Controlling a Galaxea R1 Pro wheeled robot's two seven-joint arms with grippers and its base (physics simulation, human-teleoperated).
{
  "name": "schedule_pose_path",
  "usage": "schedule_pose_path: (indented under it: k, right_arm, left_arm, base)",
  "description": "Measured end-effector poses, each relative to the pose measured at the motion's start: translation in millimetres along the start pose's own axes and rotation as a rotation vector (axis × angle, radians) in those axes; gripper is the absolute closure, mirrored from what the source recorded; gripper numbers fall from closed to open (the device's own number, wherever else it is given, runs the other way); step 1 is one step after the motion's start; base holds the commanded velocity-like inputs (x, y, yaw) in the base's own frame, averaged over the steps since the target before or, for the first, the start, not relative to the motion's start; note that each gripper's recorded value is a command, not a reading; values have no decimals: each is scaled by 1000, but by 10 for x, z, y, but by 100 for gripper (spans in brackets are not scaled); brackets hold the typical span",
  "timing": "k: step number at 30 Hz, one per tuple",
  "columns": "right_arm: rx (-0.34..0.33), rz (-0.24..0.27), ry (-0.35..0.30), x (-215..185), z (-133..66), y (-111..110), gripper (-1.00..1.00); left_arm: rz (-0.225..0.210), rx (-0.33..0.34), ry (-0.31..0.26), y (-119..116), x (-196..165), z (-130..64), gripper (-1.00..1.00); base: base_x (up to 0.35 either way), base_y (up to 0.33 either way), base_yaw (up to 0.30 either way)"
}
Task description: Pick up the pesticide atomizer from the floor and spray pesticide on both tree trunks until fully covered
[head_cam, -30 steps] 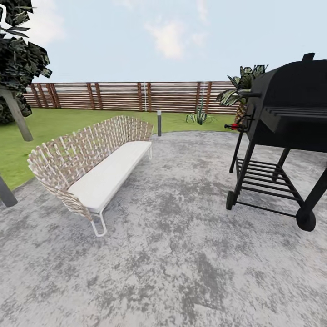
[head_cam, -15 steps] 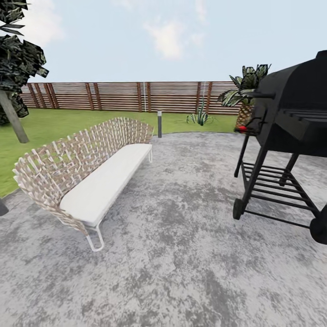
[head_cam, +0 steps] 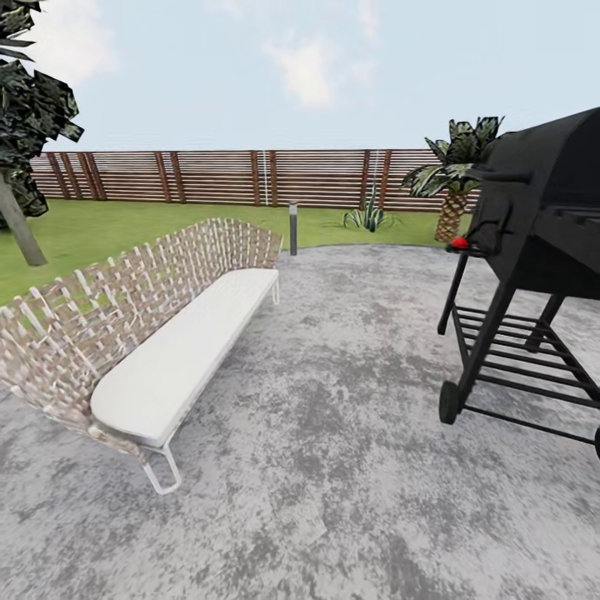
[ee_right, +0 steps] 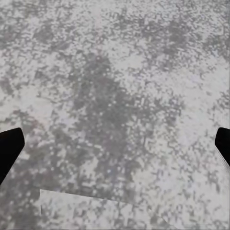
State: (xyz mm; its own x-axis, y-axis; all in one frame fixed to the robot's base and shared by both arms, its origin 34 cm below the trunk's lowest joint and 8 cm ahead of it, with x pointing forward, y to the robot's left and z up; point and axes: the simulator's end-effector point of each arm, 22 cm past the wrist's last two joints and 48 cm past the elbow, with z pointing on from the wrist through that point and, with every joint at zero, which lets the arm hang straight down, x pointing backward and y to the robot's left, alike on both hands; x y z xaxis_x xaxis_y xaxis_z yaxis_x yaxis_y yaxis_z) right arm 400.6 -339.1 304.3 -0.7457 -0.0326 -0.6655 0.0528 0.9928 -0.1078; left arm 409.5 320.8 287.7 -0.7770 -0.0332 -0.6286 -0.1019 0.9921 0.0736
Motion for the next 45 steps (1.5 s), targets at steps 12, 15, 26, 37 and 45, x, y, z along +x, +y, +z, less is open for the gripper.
schedule_pose_path:
  k: [12, 15, 26, 37, 45]
  right_arm:
    - [0, 0, 0, -1, 0, 0, -100]
    - [0, 0, 0, -1, 0, 0, -100]
    - [0, 0, 0, 3, -1, 0, -100]
    - [0, 0, -1, -3, 1, 0, -100]
    - [0, 0, 0, 0, 0, 0, -100]
  left_arm:
    - [-1, 0, 0, 1, 0, 0, -100]
    - [-1, 0, 0, 1, 0, 0, -100]
    - [-1, 0, 0, 1, 0, 0, -100]
    - [0, -1, 0, 3, 0, 0, -100]
    - [0, 0, 0, 2, 0, 0, -100]
  base:
    - [339, 0, 0]
    - [339, 0, 0]
    - [339, 0, 0]
    - [339, 0, 0]
    - [339, 0, 0]
